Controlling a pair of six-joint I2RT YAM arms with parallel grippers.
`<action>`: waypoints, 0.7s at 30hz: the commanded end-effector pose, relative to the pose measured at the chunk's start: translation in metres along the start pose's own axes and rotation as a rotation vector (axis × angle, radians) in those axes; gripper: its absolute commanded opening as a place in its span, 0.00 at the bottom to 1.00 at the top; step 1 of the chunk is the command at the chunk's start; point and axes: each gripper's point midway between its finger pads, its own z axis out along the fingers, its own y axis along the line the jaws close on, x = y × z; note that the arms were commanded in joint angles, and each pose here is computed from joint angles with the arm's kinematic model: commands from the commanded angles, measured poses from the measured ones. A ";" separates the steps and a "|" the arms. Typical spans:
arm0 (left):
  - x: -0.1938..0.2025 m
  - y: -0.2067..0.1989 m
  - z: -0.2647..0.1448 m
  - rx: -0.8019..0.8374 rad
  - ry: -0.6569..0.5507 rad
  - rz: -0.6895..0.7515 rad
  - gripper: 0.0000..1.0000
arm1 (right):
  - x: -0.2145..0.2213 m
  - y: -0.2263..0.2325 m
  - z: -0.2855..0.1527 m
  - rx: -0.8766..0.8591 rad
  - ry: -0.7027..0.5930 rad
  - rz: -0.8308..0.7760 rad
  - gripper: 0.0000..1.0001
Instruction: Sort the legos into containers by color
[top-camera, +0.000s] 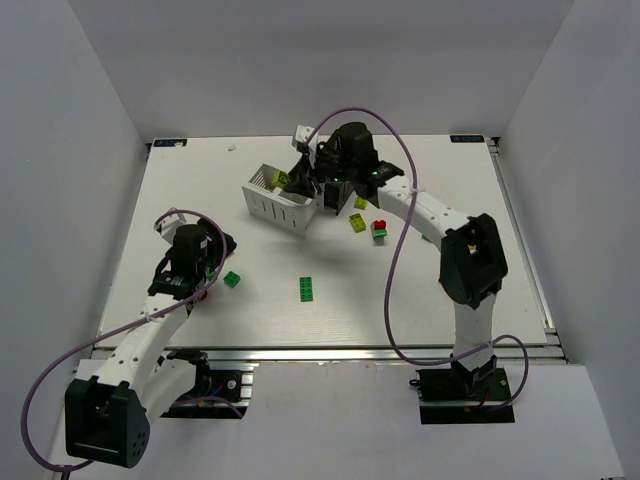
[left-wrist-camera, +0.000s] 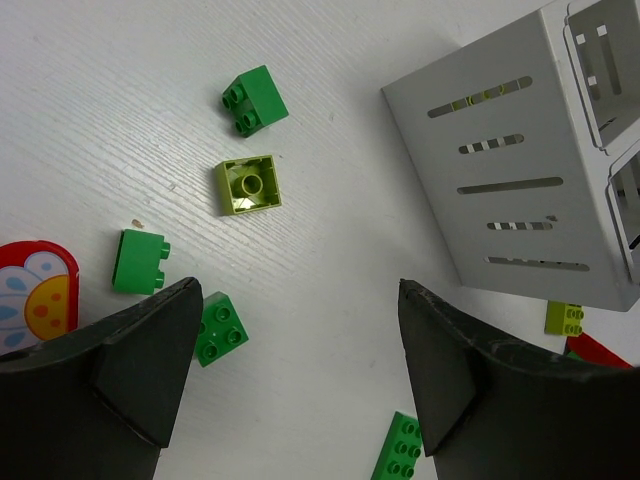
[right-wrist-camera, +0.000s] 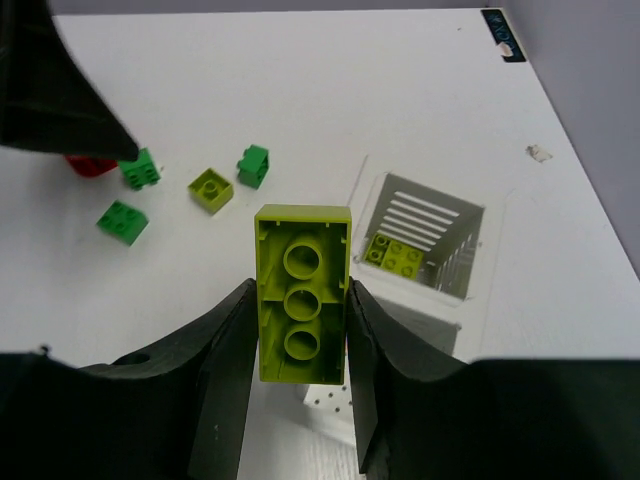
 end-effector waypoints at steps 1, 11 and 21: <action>0.001 -0.001 -0.001 0.006 0.005 -0.009 0.89 | -0.042 -0.030 0.008 0.092 -0.105 -0.034 0.00; 0.000 0.000 -0.002 0.008 0.000 -0.017 0.89 | -0.024 -0.066 0.048 0.188 -0.116 0.006 0.00; 0.001 0.000 0.001 -0.004 0.009 -0.007 0.89 | -0.022 -0.089 0.064 0.278 -0.187 0.004 0.00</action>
